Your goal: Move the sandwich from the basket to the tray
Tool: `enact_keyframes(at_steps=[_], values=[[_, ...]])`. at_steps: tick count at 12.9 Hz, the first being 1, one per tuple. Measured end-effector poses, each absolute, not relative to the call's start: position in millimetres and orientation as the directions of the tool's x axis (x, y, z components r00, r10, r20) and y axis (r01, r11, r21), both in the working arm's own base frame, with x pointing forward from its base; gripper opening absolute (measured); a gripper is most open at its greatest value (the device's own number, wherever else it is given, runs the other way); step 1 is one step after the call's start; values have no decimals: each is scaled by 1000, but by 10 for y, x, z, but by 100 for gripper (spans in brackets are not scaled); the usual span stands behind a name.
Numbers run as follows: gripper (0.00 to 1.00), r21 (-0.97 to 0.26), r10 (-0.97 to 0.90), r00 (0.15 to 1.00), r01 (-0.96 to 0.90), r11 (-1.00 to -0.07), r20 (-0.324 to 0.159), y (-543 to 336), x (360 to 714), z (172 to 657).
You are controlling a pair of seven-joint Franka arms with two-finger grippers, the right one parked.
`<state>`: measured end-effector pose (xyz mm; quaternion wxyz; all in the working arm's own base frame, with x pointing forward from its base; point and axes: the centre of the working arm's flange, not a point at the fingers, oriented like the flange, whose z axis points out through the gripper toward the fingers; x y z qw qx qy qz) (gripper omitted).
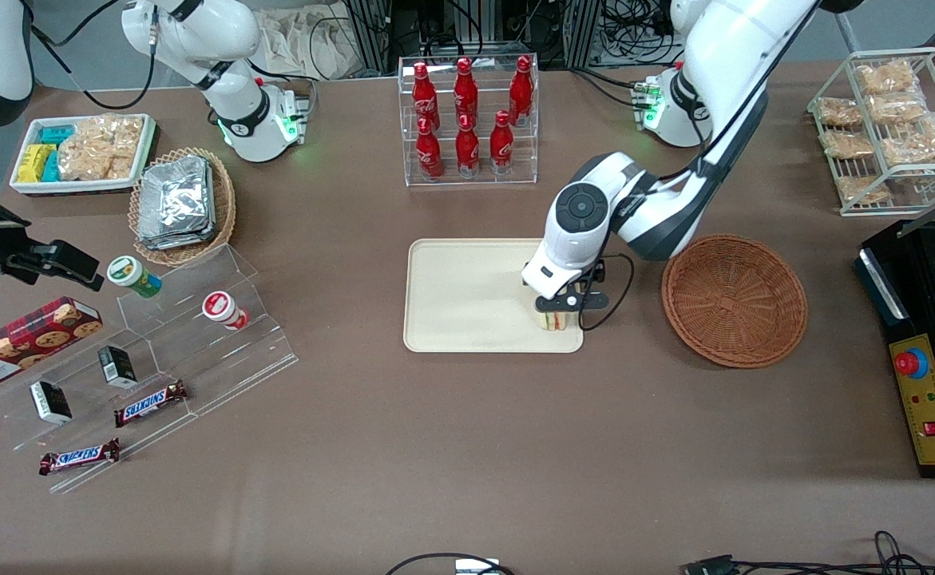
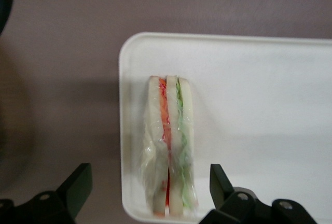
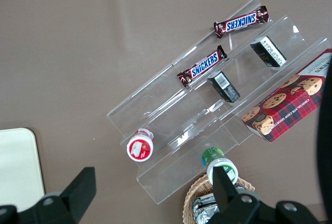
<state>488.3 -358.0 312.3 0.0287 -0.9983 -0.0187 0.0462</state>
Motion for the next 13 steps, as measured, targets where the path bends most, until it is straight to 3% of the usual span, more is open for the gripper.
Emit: enact_keyframes(at_steps=[3, 6, 9, 13], values=[[100, -62, 26, 992, 19, -998, -122, -3488, 5016, 4489], [100, -53, 81, 995, 79, -996, -53, -2952, 5182, 5455], [100, -45, 166, 985, 164, -985, -54, -2280, 5261, 5809], [100, -45, 199, 978, 196, -980, -60, -1680, 5414, 5926]])
